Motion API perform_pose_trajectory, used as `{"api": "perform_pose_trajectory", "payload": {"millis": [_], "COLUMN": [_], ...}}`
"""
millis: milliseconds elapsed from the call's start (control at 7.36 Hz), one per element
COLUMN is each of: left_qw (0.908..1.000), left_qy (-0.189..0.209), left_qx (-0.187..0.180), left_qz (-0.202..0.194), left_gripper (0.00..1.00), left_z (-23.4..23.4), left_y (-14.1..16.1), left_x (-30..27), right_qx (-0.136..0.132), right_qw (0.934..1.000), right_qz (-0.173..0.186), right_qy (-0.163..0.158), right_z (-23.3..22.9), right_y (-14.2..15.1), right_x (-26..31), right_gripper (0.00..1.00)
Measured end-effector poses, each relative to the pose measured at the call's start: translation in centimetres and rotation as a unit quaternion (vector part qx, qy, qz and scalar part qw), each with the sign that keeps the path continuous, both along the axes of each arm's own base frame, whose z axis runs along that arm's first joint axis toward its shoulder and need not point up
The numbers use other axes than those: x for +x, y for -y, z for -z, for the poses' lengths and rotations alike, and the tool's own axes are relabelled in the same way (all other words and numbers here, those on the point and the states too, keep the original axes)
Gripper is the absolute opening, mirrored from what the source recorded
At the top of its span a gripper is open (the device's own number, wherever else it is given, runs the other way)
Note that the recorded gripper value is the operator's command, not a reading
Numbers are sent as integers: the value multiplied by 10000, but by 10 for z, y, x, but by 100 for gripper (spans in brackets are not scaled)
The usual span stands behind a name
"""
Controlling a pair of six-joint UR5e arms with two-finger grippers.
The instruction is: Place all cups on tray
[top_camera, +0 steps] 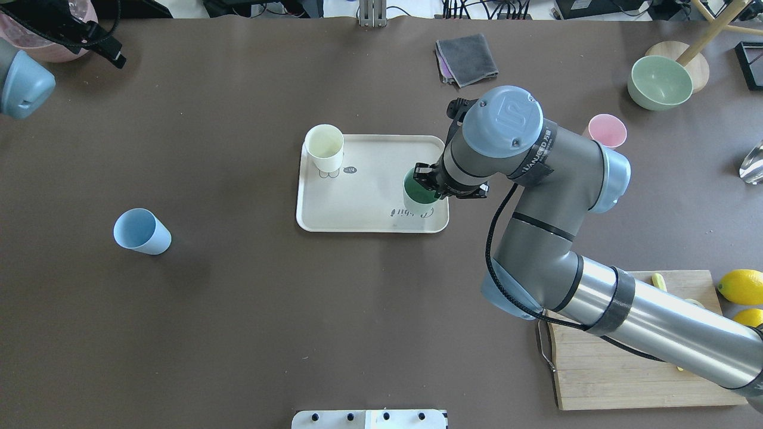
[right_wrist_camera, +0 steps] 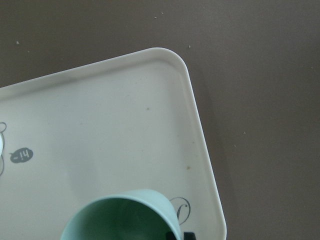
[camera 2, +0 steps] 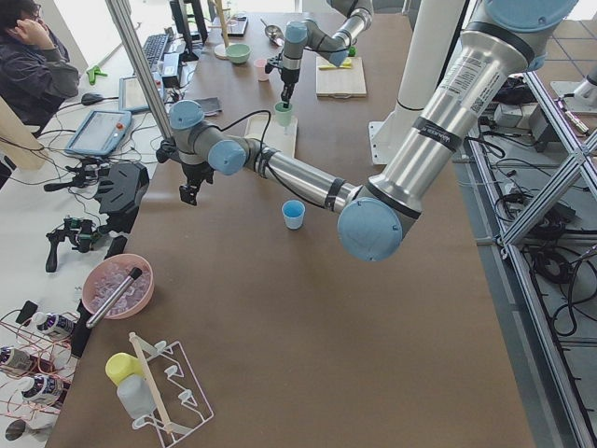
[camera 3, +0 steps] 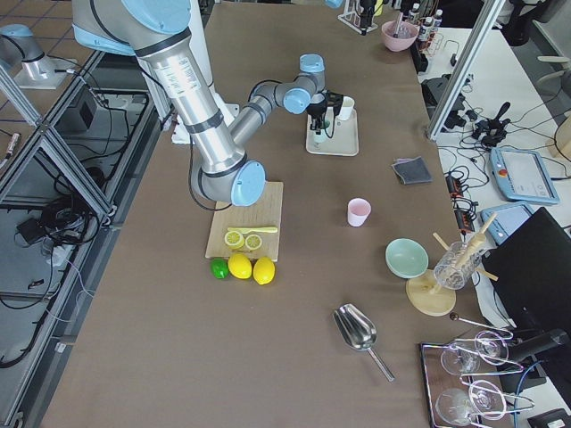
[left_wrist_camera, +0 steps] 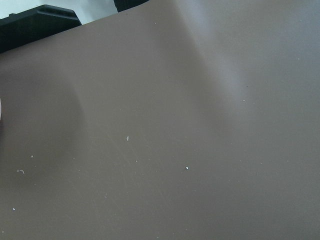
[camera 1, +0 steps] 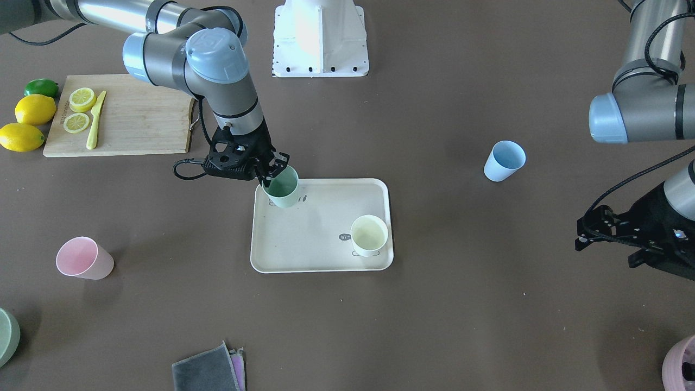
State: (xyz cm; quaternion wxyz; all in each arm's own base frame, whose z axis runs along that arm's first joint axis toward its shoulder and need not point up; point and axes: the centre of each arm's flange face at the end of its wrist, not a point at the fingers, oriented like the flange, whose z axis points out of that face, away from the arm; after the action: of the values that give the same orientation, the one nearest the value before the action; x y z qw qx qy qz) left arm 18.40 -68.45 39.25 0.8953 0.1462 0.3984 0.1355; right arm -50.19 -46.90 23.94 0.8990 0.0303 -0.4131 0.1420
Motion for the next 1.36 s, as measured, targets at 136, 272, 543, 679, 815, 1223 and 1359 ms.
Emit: {"api": "perform_pose_trajectory", "payload": {"millis": [136, 272, 543, 679, 815, 1223, 1359], "left_qw": [10000, 10000, 9999, 9996, 9991, 9972, 9964], "left_qy": [-5, -15, -70, -138, -223, -477, -543], "left_qx": [4, 17, -38, -109, -181, -494, -570], "left_qz": [-1, 0, 93, 209, 301, 311, 325], "left_gripper": [98, 98, 98, 98, 99, 99, 99], "left_z": [-1, -3, -1, 2, 4, -8, -23], "left_y": [-1, -2, -6, -17, -42, -155, -183], "left_x": [1, 1, 1, 1, 2, 18, 32], "right_qx": [77, 176, 277, 294, 284, 396, 512], "right_qw": [10000, 9998, 9996, 9995, 9996, 9969, 9947], "right_qz": [-26, -29, -90, -78, -1, 506, 700], "right_qy": [-53, -88, -58, -45, -67, -452, -560], "right_z": [-2, -1, 9, 12, 10, -35, -66], "right_y": [1, 2, 16, 32, 54, 113, 115], "right_x": [-2, -2, 13, 33, 63, 199, 251], "right_gripper": [100, 100, 100, 100, 100, 100, 100]}}
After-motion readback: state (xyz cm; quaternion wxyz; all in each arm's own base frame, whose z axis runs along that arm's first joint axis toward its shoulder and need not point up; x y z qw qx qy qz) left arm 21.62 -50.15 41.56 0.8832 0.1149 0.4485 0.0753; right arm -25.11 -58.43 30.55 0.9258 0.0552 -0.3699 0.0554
